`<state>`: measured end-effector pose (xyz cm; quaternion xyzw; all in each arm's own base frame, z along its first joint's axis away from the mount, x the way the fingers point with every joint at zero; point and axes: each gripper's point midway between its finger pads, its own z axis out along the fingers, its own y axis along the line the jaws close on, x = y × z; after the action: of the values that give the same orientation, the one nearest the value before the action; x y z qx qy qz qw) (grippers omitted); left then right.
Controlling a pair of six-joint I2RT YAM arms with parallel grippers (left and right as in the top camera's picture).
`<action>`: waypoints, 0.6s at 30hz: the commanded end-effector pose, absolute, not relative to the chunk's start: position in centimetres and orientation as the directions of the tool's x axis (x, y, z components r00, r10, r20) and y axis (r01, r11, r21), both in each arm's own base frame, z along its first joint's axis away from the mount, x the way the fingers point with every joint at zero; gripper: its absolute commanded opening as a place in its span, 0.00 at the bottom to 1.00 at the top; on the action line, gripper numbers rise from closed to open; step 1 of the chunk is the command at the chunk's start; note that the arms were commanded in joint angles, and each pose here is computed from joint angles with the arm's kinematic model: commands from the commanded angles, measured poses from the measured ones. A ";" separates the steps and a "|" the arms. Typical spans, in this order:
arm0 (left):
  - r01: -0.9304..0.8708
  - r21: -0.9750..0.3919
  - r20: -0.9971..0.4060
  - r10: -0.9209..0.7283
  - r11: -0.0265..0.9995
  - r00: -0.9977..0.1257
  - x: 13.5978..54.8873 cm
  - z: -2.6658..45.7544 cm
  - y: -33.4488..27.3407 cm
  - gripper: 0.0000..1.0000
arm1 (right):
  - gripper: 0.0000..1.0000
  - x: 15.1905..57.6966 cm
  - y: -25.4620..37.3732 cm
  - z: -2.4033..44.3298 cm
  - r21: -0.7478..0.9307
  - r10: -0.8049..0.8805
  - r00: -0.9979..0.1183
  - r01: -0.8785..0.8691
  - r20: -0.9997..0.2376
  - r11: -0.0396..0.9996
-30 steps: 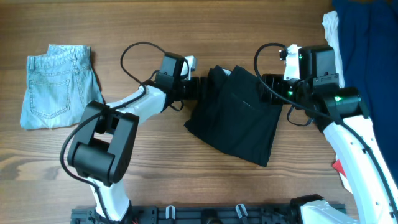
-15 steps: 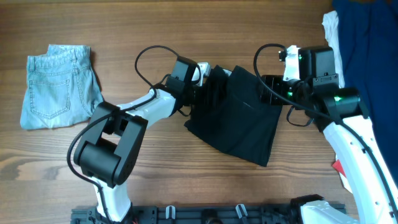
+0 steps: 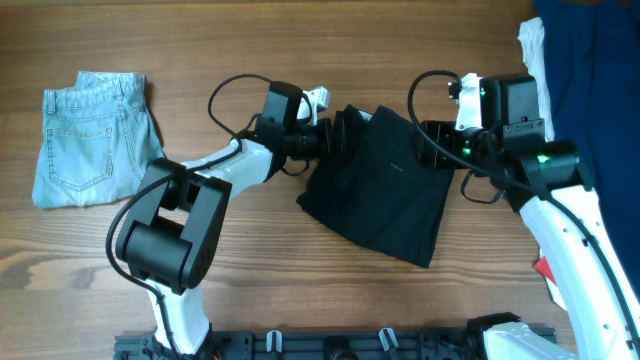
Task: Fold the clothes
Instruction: 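Release the right gripper and drag the black shorts left with the left gripper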
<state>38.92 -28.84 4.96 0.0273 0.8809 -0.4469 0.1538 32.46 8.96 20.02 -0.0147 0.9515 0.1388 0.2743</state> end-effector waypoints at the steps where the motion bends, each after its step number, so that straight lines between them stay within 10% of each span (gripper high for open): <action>1: 0.174 -0.802 -0.243 -0.046 0.572 -0.969 37.3 4.4 -29.6 0.88 | 0.78 32.2 9.1 19.7 0.264 0.052 -0.854 -0.102 -0.518 0.959; 8: 0.167 -0.645 -0.268 -0.016 0.746 -0.963 36.6 0.7 -28.0 0.88 | 0.78 31.8 9.1 19.5 0.263 0.050 -0.862 -0.098 -0.505 0.960; 18: 0.198 -0.637 -0.248 0.046 0.745 -0.968 34.6 -0.6 -29.9 0.75 | 0.78 31.8 9.1 19.5 0.265 0.054 -0.863 -0.094 -0.503 0.960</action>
<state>36.28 -29.83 2.36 0.0581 0.9142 -0.3780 0.1343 32.15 8.91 19.81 -0.0131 0.9537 0.1379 0.2670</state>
